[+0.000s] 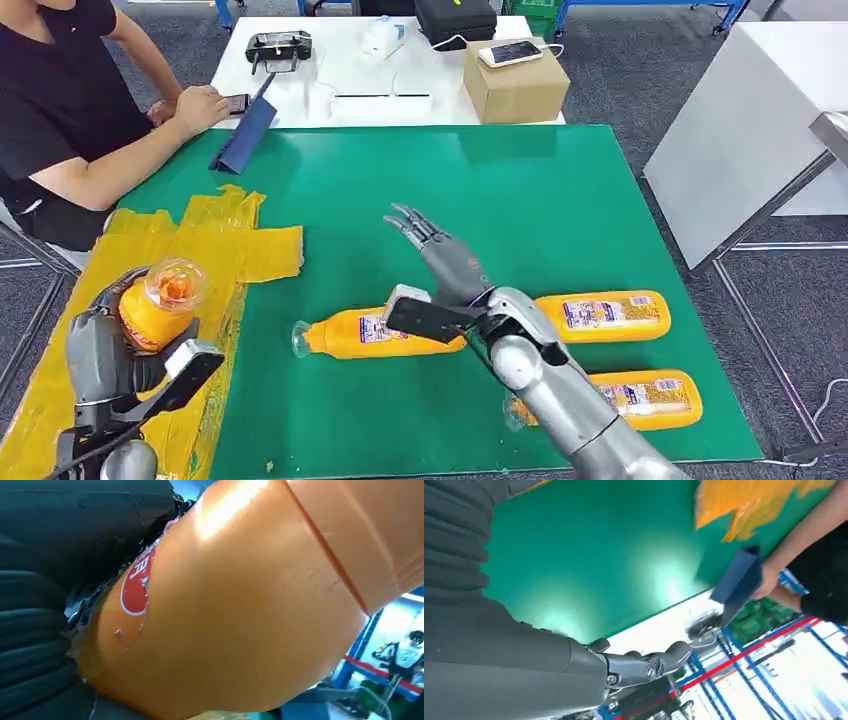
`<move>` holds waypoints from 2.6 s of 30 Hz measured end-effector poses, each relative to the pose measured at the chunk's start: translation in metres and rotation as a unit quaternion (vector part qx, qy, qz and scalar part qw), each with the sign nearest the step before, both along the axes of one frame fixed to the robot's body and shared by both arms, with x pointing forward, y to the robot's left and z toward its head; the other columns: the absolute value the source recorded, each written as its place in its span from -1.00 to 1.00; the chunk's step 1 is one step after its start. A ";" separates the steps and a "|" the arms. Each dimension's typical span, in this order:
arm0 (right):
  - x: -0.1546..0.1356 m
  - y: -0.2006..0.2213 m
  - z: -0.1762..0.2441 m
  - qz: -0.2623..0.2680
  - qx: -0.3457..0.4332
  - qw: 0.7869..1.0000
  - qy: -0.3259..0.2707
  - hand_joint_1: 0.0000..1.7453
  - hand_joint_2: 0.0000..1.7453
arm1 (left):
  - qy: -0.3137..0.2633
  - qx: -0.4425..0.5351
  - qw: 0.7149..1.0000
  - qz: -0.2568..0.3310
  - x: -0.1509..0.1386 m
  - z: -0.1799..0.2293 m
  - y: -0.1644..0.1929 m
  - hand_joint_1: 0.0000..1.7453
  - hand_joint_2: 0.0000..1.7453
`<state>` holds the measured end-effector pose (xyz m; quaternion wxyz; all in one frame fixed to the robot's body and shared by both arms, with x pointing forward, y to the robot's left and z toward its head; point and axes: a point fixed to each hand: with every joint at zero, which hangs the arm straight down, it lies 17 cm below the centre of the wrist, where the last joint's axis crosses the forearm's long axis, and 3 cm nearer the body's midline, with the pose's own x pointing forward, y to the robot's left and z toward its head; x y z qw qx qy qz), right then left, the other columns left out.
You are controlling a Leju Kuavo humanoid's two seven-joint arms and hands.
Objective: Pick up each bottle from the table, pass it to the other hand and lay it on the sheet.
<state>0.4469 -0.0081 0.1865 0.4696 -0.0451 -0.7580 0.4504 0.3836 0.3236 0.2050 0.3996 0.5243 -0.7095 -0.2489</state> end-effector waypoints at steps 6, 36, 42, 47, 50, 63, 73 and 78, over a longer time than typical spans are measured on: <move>0.011 -0.012 -0.008 0.005 -0.008 1.000 0.029 -1.00 1.00 | 0.076 0.069 0.994 0.024 0.017 -0.038 0.014 1.00 1.00; 0.025 0.020 -0.064 0.068 -0.114 0.983 0.130 -1.00 1.00 | 0.356 0.174 0.917 -0.053 0.061 -0.200 0.070 -1.00 -1.00; 0.028 0.011 -0.086 0.062 -0.134 0.977 0.154 -1.00 1.00 | 0.368 0.164 0.912 -0.083 0.058 -0.201 0.075 -1.00 -1.00; 0.026 0.007 -0.099 0.064 -0.150 0.972 0.169 -1.00 1.00 | 0.367 0.131 0.915 -0.109 0.049 -0.200 0.074 -1.00 -1.00; 0.023 0.005 -0.109 0.064 -0.162 0.969 0.178 -1.00 1.00 | 0.348 0.103 0.924 -0.123 0.042 -0.189 0.072 -1.00 -1.00; -0.001 0.021 -0.147 0.078 -0.206 0.958 0.185 -1.00 1.00 | 0.189 -0.042 0.966 -0.172 0.038 -0.105 0.034 -1.00 -1.00; -0.015 0.035 -0.163 0.085 -0.226 0.952 0.190 -1.00 1.00 | 0.111 -0.088 0.974 -0.175 0.044 -0.060 0.016 -1.00 -1.00; -0.019 0.038 -0.182 0.067 -0.288 0.941 0.167 1.00 1.00 | 0.060 -0.175 0.959 -0.215 0.042 -0.026 -0.005 -1.00 -1.00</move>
